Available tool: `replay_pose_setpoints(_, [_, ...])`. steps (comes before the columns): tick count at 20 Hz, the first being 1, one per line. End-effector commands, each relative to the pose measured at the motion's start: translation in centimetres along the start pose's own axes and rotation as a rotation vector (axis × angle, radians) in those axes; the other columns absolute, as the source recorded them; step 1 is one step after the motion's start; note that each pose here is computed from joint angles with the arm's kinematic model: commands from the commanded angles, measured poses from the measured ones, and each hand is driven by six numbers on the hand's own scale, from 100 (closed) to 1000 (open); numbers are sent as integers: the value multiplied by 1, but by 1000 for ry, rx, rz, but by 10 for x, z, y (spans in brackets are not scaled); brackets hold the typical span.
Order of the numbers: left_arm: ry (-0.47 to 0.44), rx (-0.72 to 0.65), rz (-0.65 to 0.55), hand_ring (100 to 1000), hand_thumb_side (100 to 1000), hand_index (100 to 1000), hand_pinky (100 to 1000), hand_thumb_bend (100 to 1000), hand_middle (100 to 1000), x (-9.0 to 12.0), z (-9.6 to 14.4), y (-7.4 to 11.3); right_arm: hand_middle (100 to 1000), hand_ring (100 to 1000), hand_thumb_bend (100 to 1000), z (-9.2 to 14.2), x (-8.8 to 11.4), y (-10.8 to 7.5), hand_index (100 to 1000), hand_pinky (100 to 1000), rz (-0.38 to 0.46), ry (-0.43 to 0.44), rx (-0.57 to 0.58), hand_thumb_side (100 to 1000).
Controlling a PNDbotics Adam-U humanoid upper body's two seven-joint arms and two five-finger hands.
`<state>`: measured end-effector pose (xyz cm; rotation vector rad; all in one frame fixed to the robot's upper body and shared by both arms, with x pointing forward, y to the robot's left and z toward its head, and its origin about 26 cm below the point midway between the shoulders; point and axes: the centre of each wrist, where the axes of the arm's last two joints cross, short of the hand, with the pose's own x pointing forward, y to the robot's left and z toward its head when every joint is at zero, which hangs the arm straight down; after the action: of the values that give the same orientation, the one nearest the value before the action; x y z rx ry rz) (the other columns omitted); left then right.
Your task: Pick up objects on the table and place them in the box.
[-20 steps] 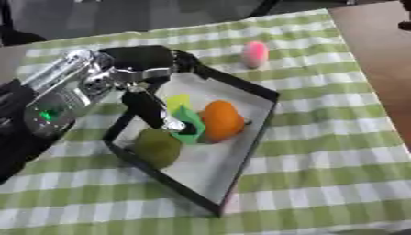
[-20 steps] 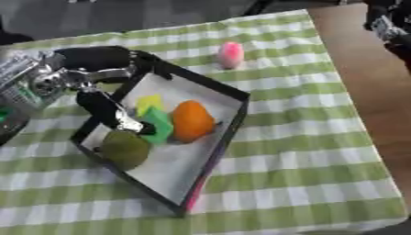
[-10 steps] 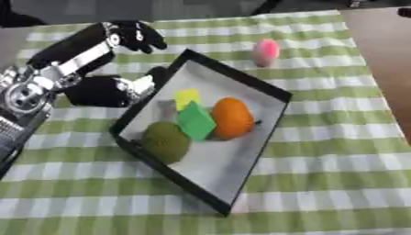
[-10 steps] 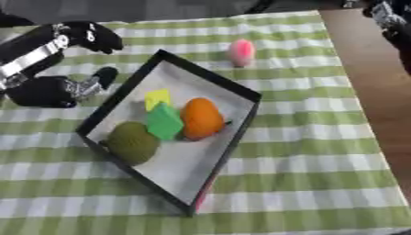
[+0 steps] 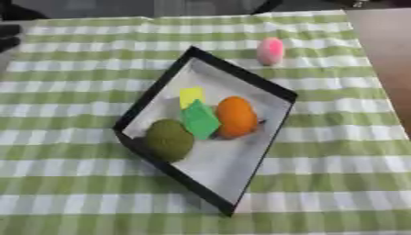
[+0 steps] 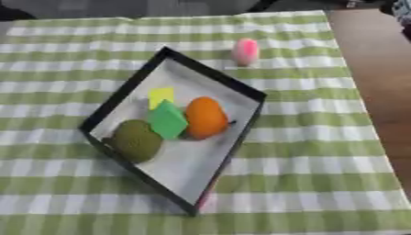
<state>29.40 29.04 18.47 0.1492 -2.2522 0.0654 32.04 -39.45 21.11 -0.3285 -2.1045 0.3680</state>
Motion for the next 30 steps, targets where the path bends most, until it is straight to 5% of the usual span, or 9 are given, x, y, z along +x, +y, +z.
replay_pose_setpoints(1, [-17,136,61,740,747,831,820,236,784,3,5,10,890,999,100,-5,12,-6,900,896,15,-39,3,583])
replay_pose_setpoints(13, [38,308,120,753,693,841,839,275,793,-14,28,18,922,1000,100,-19,21,-12,918,897,108,-79,84,566])
replay_pose_setpoints(19, [25,298,101,753,694,840,839,265,794,-13,27,16,923,1000,100,-48,40,-25,913,895,303,-143,243,451])
replay_pose_setpoints(24, [27,285,82,753,705,837,839,255,792,-14,26,15,908,998,100,-65,53,-38,901,892,501,-175,410,229])
replay_pose_setpoints(30, [32,266,63,749,714,833,837,240,786,-15,23,15,894,980,100,-72,45,-42,888,888,672,-168,621,217])
